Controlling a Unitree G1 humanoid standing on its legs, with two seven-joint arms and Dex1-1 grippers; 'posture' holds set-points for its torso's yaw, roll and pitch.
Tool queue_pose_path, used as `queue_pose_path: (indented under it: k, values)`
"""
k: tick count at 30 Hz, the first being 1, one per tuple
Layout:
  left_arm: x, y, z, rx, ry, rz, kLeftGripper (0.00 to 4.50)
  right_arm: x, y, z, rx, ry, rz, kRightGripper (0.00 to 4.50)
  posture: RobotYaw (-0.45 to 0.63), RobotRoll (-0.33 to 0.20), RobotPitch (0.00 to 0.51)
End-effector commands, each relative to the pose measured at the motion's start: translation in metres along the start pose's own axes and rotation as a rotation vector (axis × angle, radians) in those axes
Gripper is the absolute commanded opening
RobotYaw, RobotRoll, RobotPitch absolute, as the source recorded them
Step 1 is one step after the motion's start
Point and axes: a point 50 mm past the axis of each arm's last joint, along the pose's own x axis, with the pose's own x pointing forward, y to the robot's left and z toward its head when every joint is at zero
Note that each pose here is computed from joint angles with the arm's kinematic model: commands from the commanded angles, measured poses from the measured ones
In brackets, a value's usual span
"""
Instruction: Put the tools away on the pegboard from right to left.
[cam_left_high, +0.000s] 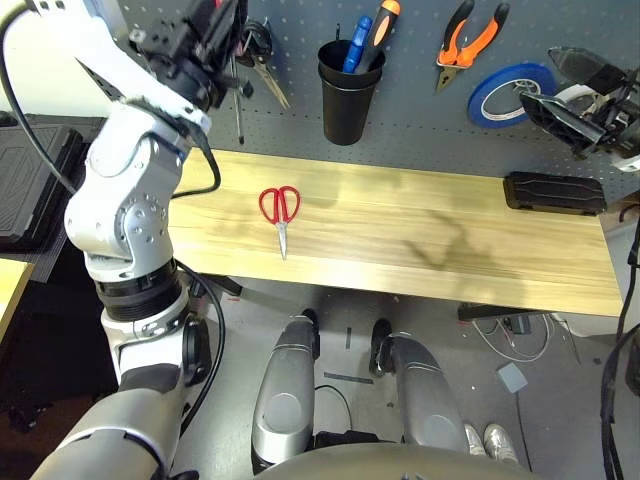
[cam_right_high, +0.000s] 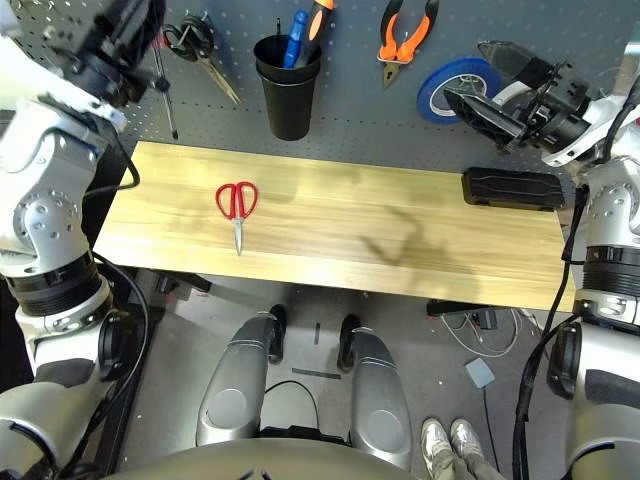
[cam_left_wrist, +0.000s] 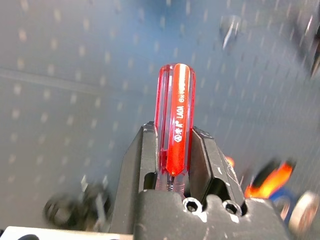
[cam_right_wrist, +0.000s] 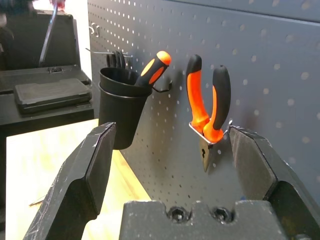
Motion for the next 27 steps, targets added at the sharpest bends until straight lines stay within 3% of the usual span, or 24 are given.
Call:
queue_pose_path:
  k: [1, 16, 22, 27]
  values:
    - [0.019, -0.011, 0.011, -0.071, -0.095, 0.014, 0.91, 0.002, 0.000, -0.001, -0.010, -0.006, 0.008, 4.50, 0.20, 0.000, 0.230]
    - [0.073, -0.026, -0.008, -0.174, -0.137, 0.031, 0.91, 0.002, 0.007, -0.007, -0.005, -0.011, 0.019, 4.50, 0.17, 0.000, 0.226]
    - [0.088, -0.034, -0.012, -0.212, -0.147, 0.010, 0.91, 0.001, 0.010, -0.009, -0.013, -0.006, 0.006, 4.50, 0.15, 0.000, 0.225]
    - [0.094, -0.038, -0.029, -0.245, -0.122, -0.005, 0.91, 0.001, 0.013, -0.011, -0.017, -0.007, -0.002, 4.50, 0.14, 0.000, 0.223]
